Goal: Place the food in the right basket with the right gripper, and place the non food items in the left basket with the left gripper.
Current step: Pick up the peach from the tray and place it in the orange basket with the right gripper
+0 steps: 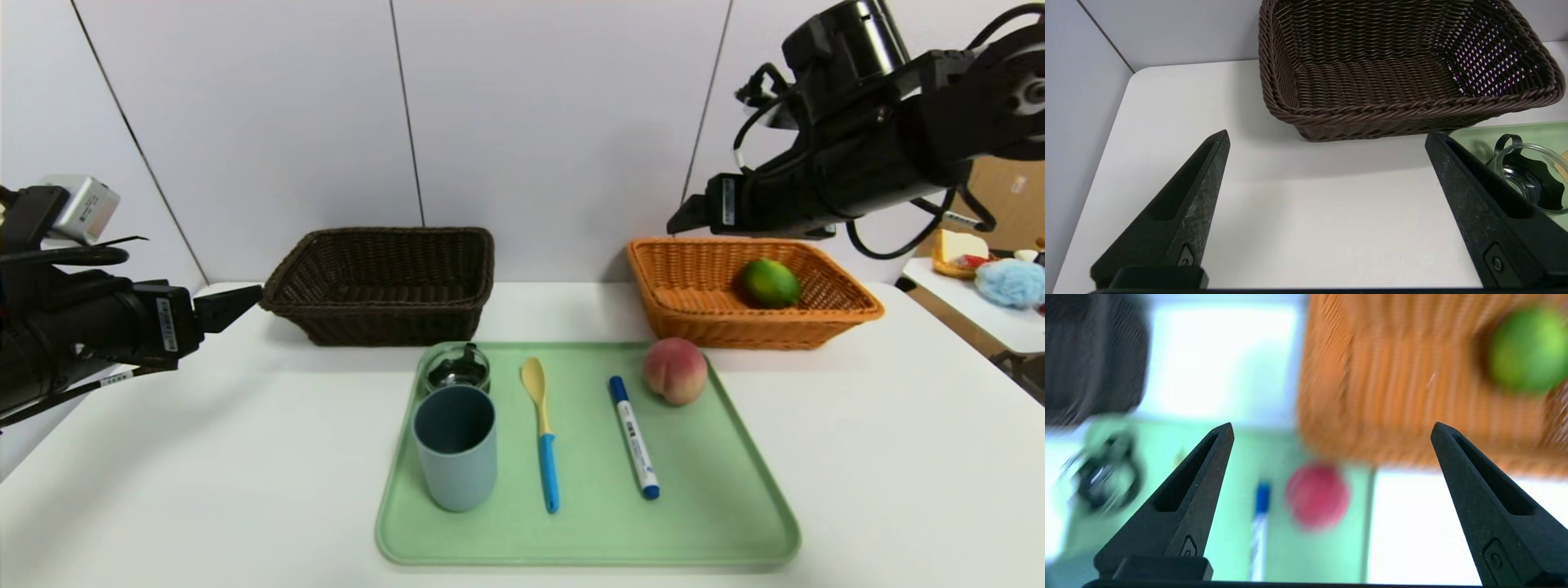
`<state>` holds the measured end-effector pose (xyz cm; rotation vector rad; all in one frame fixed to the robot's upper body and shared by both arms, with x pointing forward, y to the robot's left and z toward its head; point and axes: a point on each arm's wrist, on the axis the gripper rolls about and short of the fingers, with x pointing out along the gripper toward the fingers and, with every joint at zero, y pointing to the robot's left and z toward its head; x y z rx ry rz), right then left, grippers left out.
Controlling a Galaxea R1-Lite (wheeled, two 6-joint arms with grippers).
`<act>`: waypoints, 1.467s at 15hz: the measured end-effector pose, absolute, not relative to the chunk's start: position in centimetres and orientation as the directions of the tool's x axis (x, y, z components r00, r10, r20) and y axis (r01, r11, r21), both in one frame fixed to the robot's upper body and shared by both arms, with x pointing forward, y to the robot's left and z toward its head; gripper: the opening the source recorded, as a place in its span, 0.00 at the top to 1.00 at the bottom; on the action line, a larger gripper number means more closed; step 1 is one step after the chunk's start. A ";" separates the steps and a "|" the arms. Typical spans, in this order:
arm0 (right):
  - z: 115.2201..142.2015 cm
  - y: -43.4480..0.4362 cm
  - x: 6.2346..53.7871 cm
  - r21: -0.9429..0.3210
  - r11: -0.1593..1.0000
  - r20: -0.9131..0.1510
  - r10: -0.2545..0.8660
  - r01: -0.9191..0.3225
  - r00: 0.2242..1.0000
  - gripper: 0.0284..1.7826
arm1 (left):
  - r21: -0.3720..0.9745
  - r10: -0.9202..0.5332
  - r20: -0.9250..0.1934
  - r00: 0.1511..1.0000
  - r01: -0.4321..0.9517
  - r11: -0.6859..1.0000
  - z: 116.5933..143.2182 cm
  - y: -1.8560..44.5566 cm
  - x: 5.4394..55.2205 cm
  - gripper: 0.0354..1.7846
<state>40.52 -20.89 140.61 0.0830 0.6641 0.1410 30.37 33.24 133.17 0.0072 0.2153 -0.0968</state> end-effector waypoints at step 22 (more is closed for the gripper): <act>127.8 -17.2 42.4 0.066 0.998 -0.855 0.054 0.005 0.517 0.05 | 0.000 -0.096 -0.209 0.973 0.098 0.995 131.6 33.2 29.9 0.06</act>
